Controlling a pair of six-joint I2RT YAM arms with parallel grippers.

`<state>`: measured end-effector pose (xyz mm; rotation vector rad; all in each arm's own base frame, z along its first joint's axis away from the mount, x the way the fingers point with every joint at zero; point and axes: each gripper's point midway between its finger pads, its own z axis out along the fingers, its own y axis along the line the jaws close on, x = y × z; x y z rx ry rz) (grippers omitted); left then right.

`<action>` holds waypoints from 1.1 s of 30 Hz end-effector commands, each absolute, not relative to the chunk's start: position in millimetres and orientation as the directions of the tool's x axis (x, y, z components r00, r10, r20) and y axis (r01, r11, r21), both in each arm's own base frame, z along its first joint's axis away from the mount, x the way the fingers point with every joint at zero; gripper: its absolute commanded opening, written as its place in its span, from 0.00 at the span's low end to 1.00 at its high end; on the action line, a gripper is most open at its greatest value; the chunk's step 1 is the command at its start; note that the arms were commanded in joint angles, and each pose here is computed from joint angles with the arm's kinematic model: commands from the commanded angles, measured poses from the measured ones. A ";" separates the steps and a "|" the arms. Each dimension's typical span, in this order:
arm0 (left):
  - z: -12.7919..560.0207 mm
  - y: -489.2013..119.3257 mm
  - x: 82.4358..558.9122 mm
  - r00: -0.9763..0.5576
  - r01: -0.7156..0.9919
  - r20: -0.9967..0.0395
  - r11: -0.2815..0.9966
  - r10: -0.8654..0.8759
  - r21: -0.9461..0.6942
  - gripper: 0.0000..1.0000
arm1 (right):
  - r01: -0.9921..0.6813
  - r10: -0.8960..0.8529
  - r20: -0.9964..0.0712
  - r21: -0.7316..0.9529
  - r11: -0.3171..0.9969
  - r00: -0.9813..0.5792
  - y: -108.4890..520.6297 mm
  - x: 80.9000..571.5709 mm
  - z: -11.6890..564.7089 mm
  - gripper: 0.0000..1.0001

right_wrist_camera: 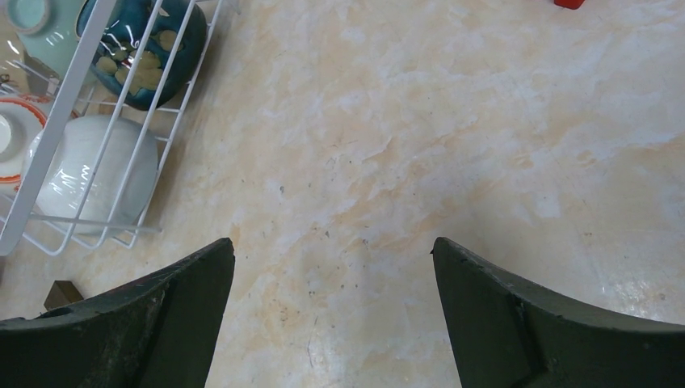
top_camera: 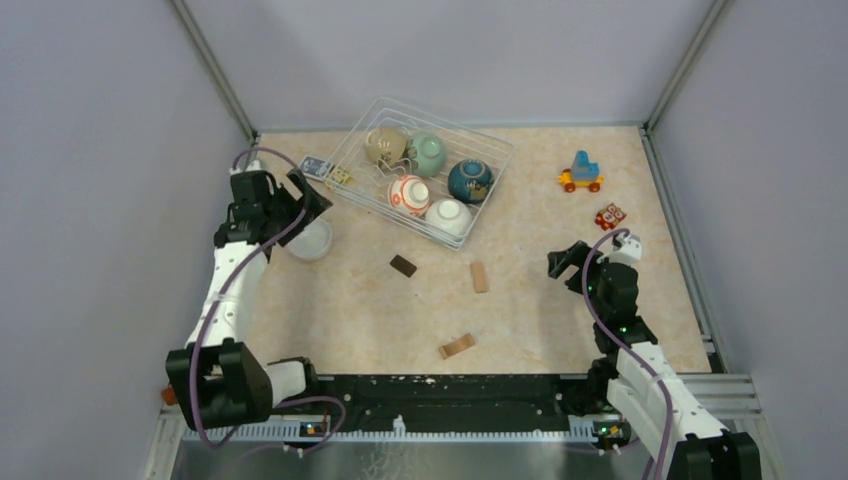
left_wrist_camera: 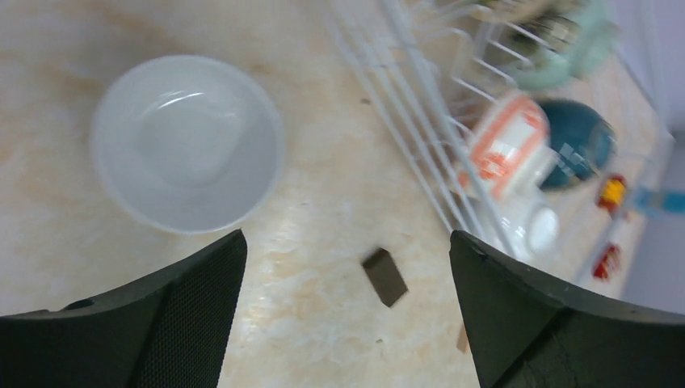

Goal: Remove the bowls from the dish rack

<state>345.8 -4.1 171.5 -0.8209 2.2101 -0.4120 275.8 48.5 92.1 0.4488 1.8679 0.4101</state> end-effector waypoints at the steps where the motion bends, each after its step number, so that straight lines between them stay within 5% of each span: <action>1: 240.7 -80.2 352.4 -0.569 0.154 -0.701 0.782 -0.429 -0.604 0.99 | 0.075 0.494 -0.821 0.495 0.866 -0.286 52.0 277.9 99.7 0.92; 11: 238.0 -180.4 396.4 -0.646 0.375 -0.747 0.789 -0.155 -0.487 0.99 | 0.072 0.491 -0.819 0.494 0.867 -0.295 53.4 278.4 99.0 0.92; 33: 179.2 -188.8 469.2 -0.686 0.388 -0.725 0.876 0.067 -0.286 0.99 | 0.087 0.487 -0.819 0.485 0.870 -0.305 51.6 279.7 95.4 0.92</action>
